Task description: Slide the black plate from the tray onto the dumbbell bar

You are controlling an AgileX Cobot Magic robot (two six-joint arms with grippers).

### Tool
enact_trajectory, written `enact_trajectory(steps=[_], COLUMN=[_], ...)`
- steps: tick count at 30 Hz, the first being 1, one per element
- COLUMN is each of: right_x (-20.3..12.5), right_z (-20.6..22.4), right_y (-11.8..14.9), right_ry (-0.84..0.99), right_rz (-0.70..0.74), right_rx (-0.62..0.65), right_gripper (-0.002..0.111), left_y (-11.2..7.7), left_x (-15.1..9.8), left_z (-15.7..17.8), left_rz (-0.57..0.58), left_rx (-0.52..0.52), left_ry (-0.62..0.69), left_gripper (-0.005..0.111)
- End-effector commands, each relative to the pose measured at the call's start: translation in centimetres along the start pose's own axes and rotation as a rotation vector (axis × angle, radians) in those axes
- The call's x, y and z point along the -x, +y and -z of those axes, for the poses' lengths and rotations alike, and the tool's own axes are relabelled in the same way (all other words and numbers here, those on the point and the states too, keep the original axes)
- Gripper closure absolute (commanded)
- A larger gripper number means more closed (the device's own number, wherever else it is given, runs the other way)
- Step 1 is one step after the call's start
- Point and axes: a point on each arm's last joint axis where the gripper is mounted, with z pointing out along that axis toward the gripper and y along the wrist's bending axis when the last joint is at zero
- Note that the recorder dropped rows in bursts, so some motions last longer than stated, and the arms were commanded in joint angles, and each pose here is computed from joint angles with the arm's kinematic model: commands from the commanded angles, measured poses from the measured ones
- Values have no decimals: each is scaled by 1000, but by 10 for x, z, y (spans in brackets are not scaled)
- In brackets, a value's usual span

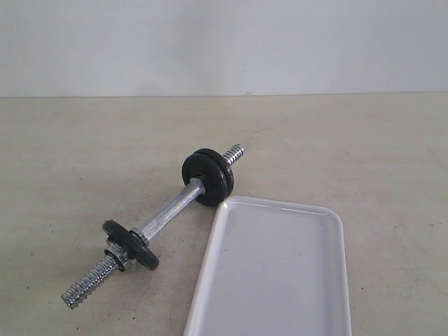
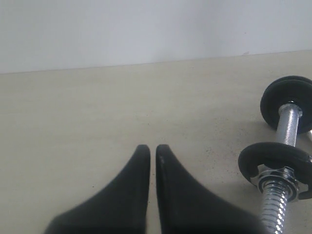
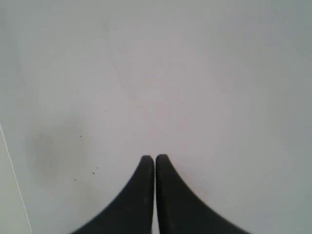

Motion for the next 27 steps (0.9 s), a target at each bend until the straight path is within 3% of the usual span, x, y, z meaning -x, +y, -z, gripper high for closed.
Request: enact_trajectory(steps=[1, 6, 21, 24, 27], right_x=[5, -6, -18, -39, -68], right_z=[10, 27, 39, 43, 52], right_y=[2, -1, -15, -26, -41], right_ry=[-23, 144, 305, 353, 333], right_rz=[196, 355, 494, 529, 467], right_rx=[12, -6, -248, -258, -270], right_gripper=[109, 109, 109, 109, 109], left_y=[0, 0, 0, 0, 0], left_x=[1, 1, 0, 0, 0], left_z=[0, 0, 0, 0, 0], left_rz=[-1, -1, -1, -1, -1], left_rx=[1, 1, 1, 1, 1], left_ry=[-11, -11, -7, -7, -7], left_gripper=[103, 103, 103, 103, 103])
